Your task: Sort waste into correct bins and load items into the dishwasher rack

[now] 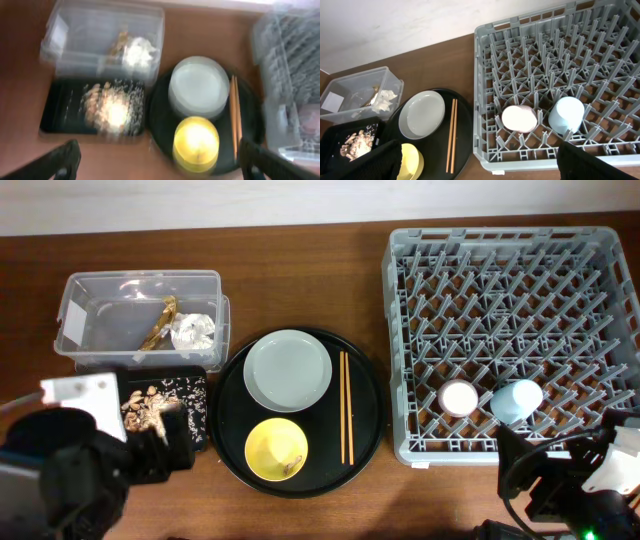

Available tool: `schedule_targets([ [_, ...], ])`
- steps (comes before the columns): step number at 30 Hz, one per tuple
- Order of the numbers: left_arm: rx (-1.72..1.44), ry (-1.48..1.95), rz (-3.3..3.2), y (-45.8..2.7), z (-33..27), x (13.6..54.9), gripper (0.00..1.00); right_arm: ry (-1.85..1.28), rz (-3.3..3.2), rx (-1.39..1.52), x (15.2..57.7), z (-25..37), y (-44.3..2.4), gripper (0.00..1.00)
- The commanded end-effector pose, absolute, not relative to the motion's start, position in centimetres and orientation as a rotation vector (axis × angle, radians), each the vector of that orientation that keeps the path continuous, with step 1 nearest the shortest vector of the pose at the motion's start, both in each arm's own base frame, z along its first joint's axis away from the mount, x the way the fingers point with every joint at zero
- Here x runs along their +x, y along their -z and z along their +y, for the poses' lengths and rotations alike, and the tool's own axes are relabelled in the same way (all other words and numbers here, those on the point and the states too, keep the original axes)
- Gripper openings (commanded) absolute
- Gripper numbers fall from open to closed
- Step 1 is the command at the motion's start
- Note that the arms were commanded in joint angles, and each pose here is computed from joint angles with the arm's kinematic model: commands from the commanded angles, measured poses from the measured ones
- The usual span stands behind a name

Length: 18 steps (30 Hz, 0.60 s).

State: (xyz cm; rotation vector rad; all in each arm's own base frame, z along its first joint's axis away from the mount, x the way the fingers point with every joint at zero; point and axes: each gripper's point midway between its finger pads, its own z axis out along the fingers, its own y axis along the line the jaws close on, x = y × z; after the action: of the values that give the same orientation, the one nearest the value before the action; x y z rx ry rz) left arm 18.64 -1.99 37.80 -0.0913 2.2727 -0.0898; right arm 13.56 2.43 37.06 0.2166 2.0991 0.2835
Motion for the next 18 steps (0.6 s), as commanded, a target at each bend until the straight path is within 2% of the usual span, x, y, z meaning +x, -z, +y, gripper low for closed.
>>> schedule_targets([
  [1, 0.235, 0.122, 2.107, -35.7, -4.2, 19.9, 0.99, -0.278, 2.095, 0.208, 13.5, 2.4, -37.2, 0.99],
  [5, 0.182, 0.102, 1.895, -29.0, -3.0, 19.5, 0.99, -0.278, 2.095, 0.208, 13.5, 2.4, -37.2, 0.99],
  [7, 0.16, 0.083, 1.821, -27.1, -2.6, 19.7, 0.99, -0.278, 2.095, 0.208, 13.5, 2.4, -37.2, 0.99],
  [13, 0.227, 0.154, 1.663, -19.4, -4.3, 22.5, 1.0, -0.278, 2.095, 0.208, 13.5, 2.4, -37.2, 0.99],
  [18, 0.233, 0.15, 1.575, -17.1, -4.5, 24.2, 0.99, -0.278, 2.095, 0.208, 13.5, 2.4, -37.2, 0.99],
])
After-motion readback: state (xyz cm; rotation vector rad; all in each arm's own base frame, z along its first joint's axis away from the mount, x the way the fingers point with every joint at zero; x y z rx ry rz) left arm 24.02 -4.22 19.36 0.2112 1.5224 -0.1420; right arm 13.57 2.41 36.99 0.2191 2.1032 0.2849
